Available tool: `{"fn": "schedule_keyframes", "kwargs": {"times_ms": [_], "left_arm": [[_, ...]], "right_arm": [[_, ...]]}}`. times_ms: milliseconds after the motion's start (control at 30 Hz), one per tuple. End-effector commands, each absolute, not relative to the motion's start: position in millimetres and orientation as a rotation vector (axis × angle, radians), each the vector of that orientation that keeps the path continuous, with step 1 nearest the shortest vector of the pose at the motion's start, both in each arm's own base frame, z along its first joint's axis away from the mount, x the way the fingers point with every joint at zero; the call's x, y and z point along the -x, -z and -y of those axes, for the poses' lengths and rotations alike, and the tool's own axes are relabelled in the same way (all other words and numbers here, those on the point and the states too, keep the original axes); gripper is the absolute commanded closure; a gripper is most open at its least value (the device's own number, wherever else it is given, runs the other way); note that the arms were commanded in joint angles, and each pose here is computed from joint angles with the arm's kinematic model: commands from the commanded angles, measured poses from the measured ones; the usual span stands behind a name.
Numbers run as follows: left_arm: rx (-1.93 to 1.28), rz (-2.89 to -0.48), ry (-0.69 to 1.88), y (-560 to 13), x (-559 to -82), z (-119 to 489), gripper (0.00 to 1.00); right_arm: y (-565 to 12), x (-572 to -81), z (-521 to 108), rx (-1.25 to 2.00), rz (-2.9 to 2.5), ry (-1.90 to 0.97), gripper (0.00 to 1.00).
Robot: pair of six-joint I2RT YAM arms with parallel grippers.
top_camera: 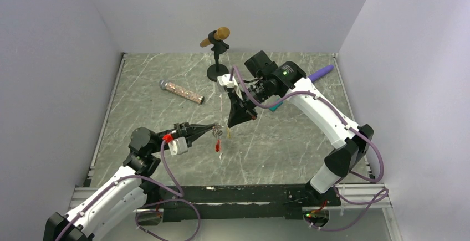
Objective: Put the keys on the keyring
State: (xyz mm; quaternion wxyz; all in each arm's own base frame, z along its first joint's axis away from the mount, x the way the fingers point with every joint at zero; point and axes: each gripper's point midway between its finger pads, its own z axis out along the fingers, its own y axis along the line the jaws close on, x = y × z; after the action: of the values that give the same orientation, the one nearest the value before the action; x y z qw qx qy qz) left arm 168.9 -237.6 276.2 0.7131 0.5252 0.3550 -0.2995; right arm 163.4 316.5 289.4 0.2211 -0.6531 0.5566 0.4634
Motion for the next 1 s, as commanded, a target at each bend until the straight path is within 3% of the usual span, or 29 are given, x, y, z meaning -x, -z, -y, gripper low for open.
{"fn": "schedule_keyframes", "kwargs": {"times_ms": [0, 967], "left_arm": [[-1.094, -0.686, 0.663, -301, -162, 235, 1.00], [-1.022, -0.741, 0.684, -296, -164, 234, 1.00]], "right_arm": [[-304, -164, -327, 1.770, -1.479, -1.273, 1.00], [-300, -172, -351, 1.738, -1.549, -1.282, 1.00]]}}
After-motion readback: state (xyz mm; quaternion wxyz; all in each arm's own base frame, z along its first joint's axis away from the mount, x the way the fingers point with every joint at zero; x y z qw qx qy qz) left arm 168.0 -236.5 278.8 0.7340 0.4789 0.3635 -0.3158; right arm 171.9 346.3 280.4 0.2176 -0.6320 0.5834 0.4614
